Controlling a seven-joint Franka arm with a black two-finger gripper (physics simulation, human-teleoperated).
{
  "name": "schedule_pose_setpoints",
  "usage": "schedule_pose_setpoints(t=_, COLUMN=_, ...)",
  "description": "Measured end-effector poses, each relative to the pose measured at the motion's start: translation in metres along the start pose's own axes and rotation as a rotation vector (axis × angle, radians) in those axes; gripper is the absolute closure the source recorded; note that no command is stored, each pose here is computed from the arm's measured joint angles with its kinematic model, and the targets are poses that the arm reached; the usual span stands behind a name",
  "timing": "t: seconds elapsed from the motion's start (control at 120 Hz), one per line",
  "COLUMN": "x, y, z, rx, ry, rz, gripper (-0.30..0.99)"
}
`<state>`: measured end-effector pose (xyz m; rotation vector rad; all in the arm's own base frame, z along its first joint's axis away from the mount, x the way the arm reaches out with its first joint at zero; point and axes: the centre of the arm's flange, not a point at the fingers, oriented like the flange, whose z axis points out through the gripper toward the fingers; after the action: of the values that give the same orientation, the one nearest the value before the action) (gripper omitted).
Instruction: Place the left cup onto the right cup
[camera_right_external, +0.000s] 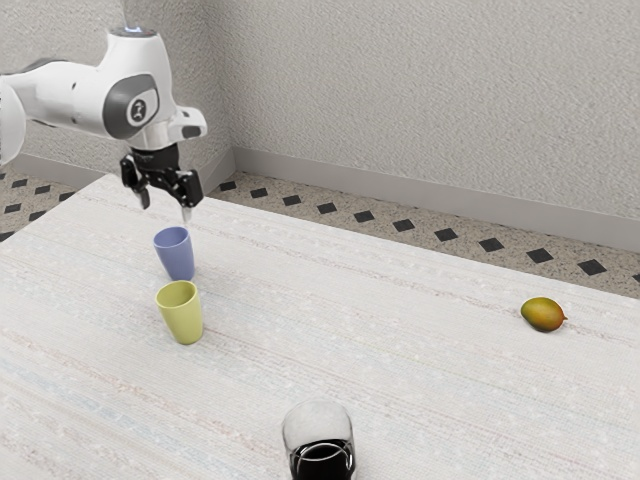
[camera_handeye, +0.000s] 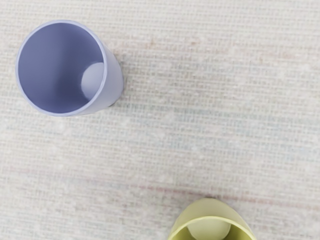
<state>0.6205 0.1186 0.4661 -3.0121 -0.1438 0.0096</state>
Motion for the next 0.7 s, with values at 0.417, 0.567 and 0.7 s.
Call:
schedule_pose_setpoints(t=0.417, x=0.028, y=-0.029, z=0.069, rx=-0.006, ry=0.046, rz=0.028, gripper=0.0)
schedule_pose_setpoints(t=0.567, x=0.033, y=-0.021, z=0.076, rx=-0.011, ry=0.061, rz=0.064, gripper=0.0)
schedule_pose_setpoints(t=0.7, x=0.041, y=-0.022, z=0.087, rx=-0.01, ry=0.069, rz=0.084, gripper=0.0)
